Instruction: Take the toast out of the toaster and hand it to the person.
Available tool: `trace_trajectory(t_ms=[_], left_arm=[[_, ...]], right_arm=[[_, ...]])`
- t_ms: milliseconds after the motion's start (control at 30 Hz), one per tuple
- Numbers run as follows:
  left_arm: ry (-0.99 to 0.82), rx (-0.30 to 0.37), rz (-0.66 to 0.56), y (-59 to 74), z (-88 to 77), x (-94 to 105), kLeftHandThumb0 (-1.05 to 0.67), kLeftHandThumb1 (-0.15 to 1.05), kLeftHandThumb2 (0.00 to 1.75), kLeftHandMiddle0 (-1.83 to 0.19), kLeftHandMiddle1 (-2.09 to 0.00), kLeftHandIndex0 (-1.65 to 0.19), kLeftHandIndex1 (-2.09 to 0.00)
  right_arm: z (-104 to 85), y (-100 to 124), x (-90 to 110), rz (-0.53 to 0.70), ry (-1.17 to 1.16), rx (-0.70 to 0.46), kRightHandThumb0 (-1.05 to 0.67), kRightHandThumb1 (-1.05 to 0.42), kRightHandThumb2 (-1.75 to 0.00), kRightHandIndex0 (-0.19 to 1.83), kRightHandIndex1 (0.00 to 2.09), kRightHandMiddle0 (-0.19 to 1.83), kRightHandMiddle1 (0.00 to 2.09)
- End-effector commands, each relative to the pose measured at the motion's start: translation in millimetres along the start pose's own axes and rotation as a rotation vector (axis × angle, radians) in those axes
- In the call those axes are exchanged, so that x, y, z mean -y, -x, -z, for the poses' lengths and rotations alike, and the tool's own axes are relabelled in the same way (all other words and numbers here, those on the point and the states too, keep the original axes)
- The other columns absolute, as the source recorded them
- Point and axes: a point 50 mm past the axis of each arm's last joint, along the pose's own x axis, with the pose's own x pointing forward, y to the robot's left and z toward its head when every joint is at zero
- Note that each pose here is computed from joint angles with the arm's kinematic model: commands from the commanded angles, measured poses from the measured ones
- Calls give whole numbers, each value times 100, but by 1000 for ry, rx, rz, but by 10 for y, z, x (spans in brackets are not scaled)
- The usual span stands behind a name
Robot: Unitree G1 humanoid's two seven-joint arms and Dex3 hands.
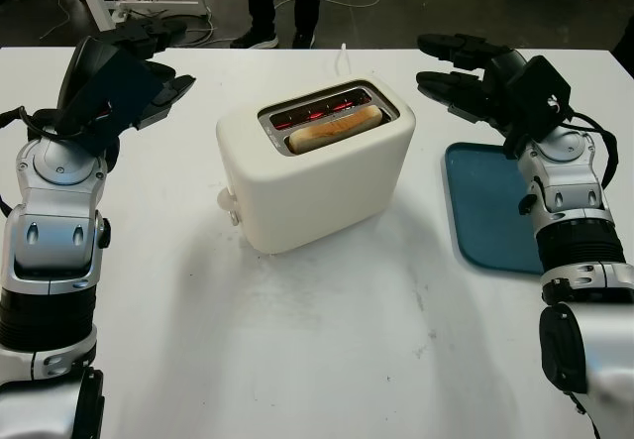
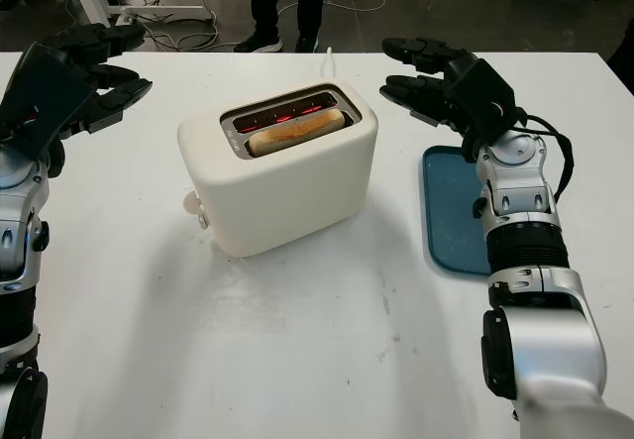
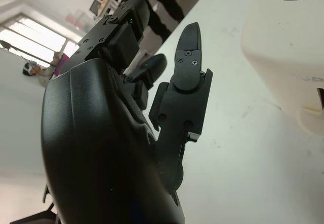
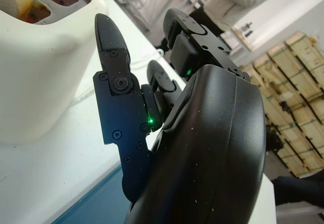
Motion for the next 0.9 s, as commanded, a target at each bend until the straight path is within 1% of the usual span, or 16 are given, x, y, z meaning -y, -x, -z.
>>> trace_trajectory(t_ms=[0,300,667,867], left_arm=[[-1,3,-6,10,-7,-21,-26,92,17,-30,-81,-58,-1],[14,-3,-8,12,5,-15,-27,92,17,-28,-80,-57,-1],[-12,9,-9,10,13,-18,-27,92,17,-31,-82,-59,-2],[-3,-4,-11,12,1,-17,-27,92,17,-29,-82,-58,-2]], right_arm=[[-52,-23,6,4,5,16,-51,-89,0,62,1,58,1],[-49,-20,0,1,1,16,-50,-89,0,61,0,58,0],[-51,-15,-6,8,8,13,-51,-90,0,61,0,58,0],[-54,-16,-9,10,8,12,-51,-89,0,61,0,58,0]])
